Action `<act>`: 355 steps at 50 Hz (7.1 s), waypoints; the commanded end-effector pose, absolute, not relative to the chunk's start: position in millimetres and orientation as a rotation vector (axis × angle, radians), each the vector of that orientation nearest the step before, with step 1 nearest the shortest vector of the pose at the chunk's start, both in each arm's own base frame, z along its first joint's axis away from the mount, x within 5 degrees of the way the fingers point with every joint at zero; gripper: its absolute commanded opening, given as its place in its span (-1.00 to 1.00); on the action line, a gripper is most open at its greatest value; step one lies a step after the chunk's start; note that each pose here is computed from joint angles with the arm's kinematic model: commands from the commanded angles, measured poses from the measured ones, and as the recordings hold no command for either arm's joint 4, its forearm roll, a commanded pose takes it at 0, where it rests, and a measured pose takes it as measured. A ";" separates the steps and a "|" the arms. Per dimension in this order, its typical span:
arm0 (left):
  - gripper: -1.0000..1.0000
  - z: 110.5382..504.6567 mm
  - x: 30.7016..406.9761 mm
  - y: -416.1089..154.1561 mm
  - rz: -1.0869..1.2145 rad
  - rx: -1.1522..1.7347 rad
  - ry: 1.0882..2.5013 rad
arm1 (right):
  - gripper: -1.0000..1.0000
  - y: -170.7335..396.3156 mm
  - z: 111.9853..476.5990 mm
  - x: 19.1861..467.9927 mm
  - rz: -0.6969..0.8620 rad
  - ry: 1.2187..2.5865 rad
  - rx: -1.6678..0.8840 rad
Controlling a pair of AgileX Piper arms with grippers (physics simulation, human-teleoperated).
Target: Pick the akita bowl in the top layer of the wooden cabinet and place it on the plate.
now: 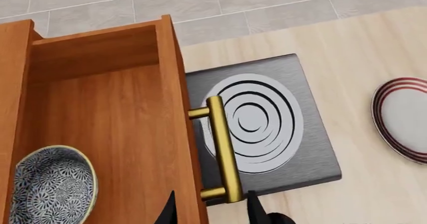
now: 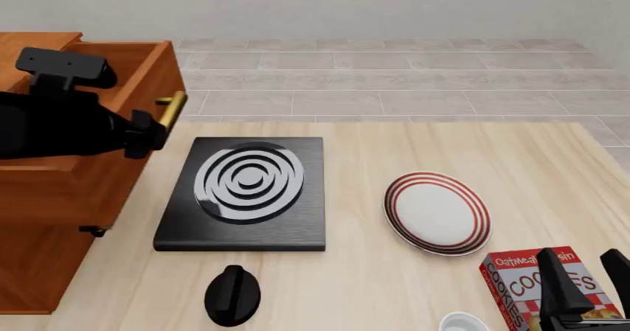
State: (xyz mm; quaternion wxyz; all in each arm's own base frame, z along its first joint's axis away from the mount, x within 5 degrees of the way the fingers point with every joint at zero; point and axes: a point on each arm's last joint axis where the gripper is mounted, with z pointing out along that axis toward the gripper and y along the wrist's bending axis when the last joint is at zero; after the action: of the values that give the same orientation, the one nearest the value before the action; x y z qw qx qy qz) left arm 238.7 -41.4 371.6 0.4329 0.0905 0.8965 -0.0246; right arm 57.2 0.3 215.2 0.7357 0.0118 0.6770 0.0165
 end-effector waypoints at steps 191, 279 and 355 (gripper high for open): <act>1.00 410.0 279.4 -18.0 0.025 0.227 2.441 | 1.00 0.3 216.9 56.0 0.043 1.478 0.031; -1.00 345.0 298.2 16.7 0.092 0.151 2.528 | 1.00 0.5 216.4 56.7 0.038 1.484 0.022; -1.00 418.7 295.4 -18.2 0.043 0.255 2.376 | 1.00 0.5 216.5 55.9 0.040 1.483 0.023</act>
State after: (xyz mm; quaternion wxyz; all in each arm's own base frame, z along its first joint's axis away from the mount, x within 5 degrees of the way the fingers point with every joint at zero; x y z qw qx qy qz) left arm 296.5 -19.5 406.4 0.3545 0.0920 0.9304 0.0114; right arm 56.0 0.5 216.4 0.7371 0.0097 0.6755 0.0177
